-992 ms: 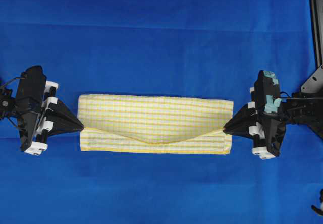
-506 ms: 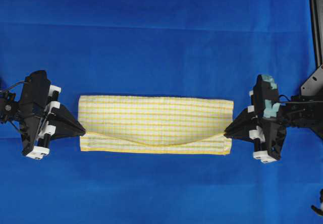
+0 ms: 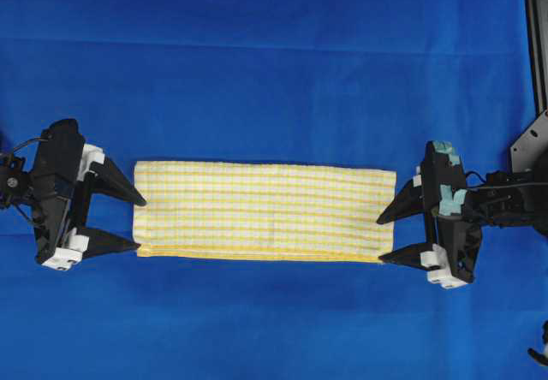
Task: Fold the yellow towel.
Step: 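Open both grippers and lift them off the folded towel, then grasp the folded towel's left and right ends with both grippers and lift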
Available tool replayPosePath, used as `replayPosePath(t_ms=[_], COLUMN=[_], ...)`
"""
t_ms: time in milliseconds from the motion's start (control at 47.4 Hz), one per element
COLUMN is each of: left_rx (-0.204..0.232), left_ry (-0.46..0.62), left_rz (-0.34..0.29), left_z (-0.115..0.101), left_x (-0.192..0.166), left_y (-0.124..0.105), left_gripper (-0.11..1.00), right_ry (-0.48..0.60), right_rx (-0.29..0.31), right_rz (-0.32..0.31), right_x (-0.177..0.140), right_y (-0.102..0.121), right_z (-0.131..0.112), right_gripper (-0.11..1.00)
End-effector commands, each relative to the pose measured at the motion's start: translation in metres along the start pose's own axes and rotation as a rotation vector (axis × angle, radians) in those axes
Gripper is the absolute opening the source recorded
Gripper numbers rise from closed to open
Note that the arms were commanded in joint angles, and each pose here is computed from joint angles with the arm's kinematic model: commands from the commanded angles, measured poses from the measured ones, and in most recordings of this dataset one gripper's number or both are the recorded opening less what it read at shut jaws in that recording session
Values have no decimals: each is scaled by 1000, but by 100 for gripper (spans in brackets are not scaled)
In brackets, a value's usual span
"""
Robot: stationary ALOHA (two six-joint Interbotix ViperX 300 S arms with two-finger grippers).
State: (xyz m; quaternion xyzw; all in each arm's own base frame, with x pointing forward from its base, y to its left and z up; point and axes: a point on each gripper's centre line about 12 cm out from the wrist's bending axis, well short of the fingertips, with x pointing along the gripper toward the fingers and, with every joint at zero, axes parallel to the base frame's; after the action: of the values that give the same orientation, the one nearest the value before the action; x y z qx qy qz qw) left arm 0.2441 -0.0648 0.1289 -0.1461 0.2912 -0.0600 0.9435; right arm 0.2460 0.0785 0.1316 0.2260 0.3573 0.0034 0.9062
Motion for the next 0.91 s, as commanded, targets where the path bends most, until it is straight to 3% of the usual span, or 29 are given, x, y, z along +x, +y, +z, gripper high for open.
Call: replayPosePath(t_ms=[0, 232, 443, 633, 886], left_rx=[-12, -43, -5, 18, -2], left_ry=[-14, -26, 13, 47, 87], left_rz=[15, 111, 200, 228, 260], left_z=[9, 24, 34, 36, 27], left_x=[-1, 3, 7, 10, 14], left_y=[3, 29, 54, 62, 73], left_gripper=[89, 83, 83, 83, 83], right_ry=[-28, -93, -100, -94, -74], right_rx=[-6, 48, 62, 55, 73], right_rz=[17, -58, -148, -172, -221], right_x=[-3, -7, -10, -11, -7], right_y=[4, -23, -53, -61, -76], right_z=[6, 23, 35, 38, 28], right_gripper=[70, 69, 69, 69, 69])
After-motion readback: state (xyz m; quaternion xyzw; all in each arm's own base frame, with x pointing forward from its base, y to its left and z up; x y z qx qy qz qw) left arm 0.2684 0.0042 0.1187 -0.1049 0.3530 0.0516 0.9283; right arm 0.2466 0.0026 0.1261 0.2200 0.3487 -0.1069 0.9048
